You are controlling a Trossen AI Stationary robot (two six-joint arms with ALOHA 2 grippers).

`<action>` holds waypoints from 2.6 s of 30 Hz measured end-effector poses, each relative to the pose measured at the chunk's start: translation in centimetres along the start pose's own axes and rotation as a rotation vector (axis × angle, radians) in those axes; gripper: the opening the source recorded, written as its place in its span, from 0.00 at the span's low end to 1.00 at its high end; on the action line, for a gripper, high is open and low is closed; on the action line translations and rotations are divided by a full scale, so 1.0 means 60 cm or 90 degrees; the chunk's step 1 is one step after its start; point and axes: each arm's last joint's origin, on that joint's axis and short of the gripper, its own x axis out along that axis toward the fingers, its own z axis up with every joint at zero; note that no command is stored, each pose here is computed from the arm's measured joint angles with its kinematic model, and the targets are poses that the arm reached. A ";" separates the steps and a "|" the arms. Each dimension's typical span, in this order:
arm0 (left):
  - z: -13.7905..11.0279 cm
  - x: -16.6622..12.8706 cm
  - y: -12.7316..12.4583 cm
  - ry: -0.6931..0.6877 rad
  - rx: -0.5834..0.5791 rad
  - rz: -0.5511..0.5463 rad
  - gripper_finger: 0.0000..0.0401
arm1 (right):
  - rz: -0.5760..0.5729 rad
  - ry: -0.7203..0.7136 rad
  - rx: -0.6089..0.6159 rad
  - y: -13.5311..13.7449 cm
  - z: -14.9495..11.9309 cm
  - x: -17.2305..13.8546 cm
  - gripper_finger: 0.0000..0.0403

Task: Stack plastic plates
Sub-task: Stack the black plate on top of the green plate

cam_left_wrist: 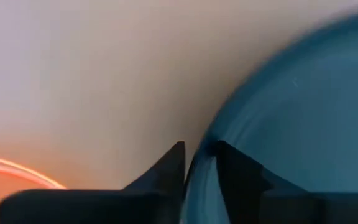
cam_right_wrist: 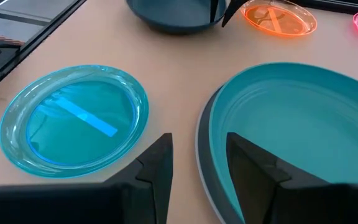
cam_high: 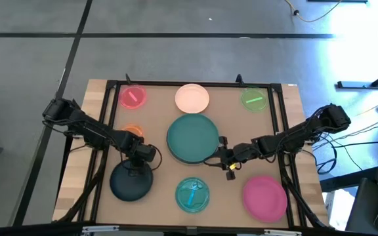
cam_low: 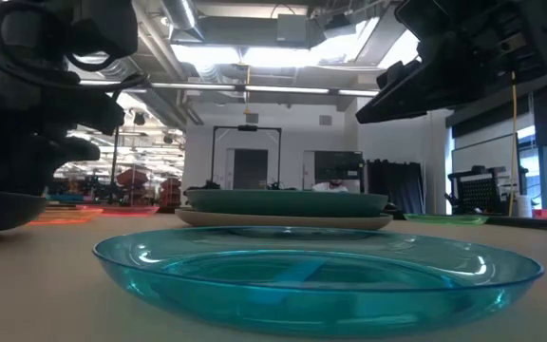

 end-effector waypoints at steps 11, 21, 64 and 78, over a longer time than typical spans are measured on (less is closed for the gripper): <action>0.004 -0.008 0.008 -0.001 -0.022 -0.050 0.02 | 0.001 0.024 -0.003 0.001 -0.006 0.000 0.34; 0.019 -0.082 0.033 -0.145 -0.058 -0.022 0.02 | 0.015 0.073 0.013 0.015 -0.012 -0.020 0.34; 0.202 -0.072 0.165 -0.551 -0.171 0.240 0.02 | -0.089 0.057 0.010 0.027 -0.007 -0.033 0.34; 0.201 -0.071 0.172 -0.548 -0.180 0.245 0.26 | -0.089 0.057 0.009 0.027 -0.007 -0.033 0.34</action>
